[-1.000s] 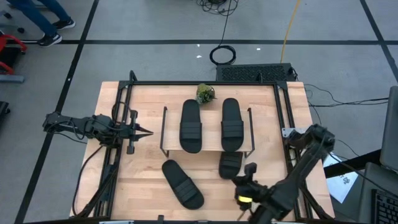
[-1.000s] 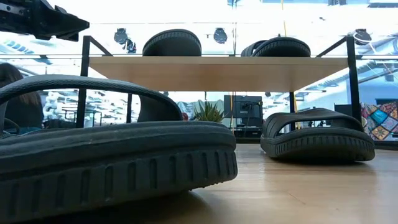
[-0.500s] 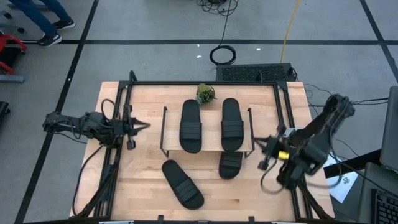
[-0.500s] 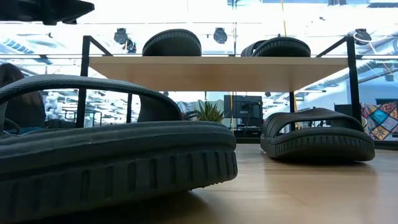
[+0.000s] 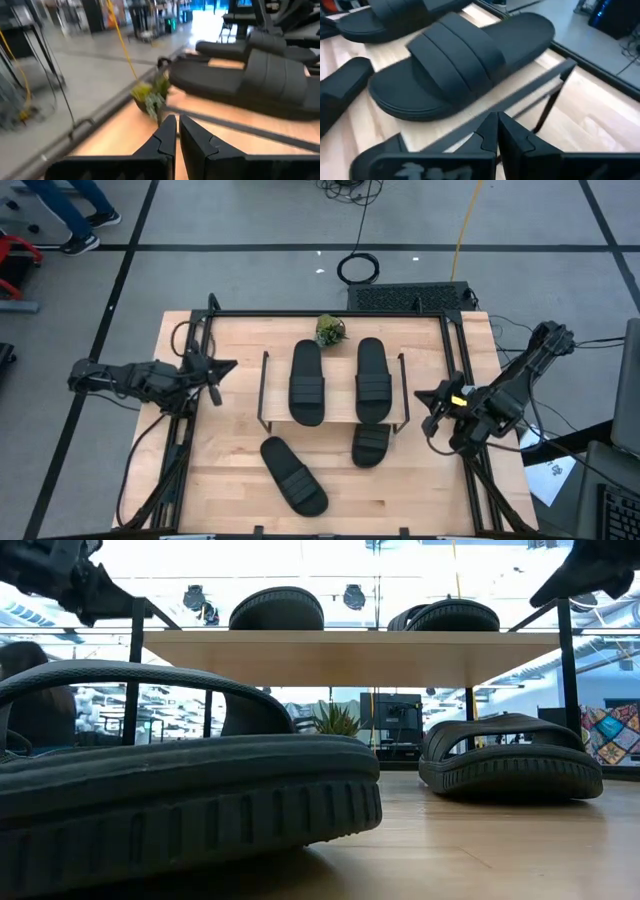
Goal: Pick and place slides into the shelf
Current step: Adjust the shelf
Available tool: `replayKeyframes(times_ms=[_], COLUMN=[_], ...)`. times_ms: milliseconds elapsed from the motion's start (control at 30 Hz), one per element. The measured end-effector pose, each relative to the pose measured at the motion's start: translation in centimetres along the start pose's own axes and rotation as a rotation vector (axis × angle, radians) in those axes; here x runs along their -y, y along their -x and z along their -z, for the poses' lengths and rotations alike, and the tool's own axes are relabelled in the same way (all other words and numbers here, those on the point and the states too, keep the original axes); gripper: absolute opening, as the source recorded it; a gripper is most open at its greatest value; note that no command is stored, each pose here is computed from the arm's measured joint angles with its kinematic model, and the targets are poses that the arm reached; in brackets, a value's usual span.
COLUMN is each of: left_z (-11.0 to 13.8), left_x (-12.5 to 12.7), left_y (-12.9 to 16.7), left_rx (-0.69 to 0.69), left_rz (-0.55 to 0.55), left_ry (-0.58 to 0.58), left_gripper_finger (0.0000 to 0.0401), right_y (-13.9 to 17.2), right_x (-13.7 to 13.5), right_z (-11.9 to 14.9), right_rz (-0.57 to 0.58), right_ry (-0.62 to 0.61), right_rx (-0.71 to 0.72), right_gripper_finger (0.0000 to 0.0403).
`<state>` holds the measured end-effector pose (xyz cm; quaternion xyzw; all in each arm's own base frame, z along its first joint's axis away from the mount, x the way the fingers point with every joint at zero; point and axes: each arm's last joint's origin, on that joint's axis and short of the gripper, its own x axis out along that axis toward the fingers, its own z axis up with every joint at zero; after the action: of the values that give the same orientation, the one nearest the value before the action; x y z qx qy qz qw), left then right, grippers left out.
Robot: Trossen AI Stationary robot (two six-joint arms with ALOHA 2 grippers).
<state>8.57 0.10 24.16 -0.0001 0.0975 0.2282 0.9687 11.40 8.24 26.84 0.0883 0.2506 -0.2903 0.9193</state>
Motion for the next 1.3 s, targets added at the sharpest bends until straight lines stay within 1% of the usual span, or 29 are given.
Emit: replayKeyframes(times_ms=[133, 267, 467, 633, 700, 867, 967, 1100, 1300], left_z=[0.6, 1.1, 1.7, 1.8, 1.9, 1.8, 1.6, 1.4, 1.3], left_x=[0.5, 1.3, 2.2, 2.7, 2.8, 3.2, 3.3, 3.5, 3.5], left_y=[-0.7, -1.6, -2.9, -3.4, -3.5, -3.7, -3.7, -3.8, -3.8], left_rx=[-0.079, -0.157, -0.238, -0.257, -0.269, -0.270, -0.257, -0.245, -0.236], left_rz=[0.001, 0.022, 0.006, 0.032, 0.054, 0.121, 0.162, 0.203, 0.213], left_ry=[0.061, 0.056, 0.040, 0.038, 0.038, 0.041, 0.034, 0.023, 0.025], left_gripper_finger=[0.0026, 0.0026, 0.0026, 0.0026, 0.0026, 0.0026, 0.0026, 0.0026, 0.0026], right_y=[-0.1, -0.1, -0.1, -0.3, -0.6, -1.5, -1.9, -2.2, -2.4], right_x=[0.6, 1.0, 0.9, 0.5, 0.4, 0.3, 0.3, -0.2, -0.7], right_z=[0.3, 0.5, 0.7, 1.0, 1.6, 3.1, 3.6, 4.0, 3.8], right_rz=[0.026, 0.051, 0.041, 0.032, 0.032, 0.026, 0.026, -0.020, -0.046], right_ry=[-0.025, -0.026, -0.041, -0.026, -0.013, -0.008, 0.012, 0.042, 0.096], right_rx=[-0.036, -0.062, -0.109, -0.159, -0.185, -0.186, -0.162, -0.146, -0.063], right_gripper_finger=[0.0000, 0.0000, 0.0000, 0.0000, 0.0000, 0.0000, 0.0000, 0.0000, 0.0000])
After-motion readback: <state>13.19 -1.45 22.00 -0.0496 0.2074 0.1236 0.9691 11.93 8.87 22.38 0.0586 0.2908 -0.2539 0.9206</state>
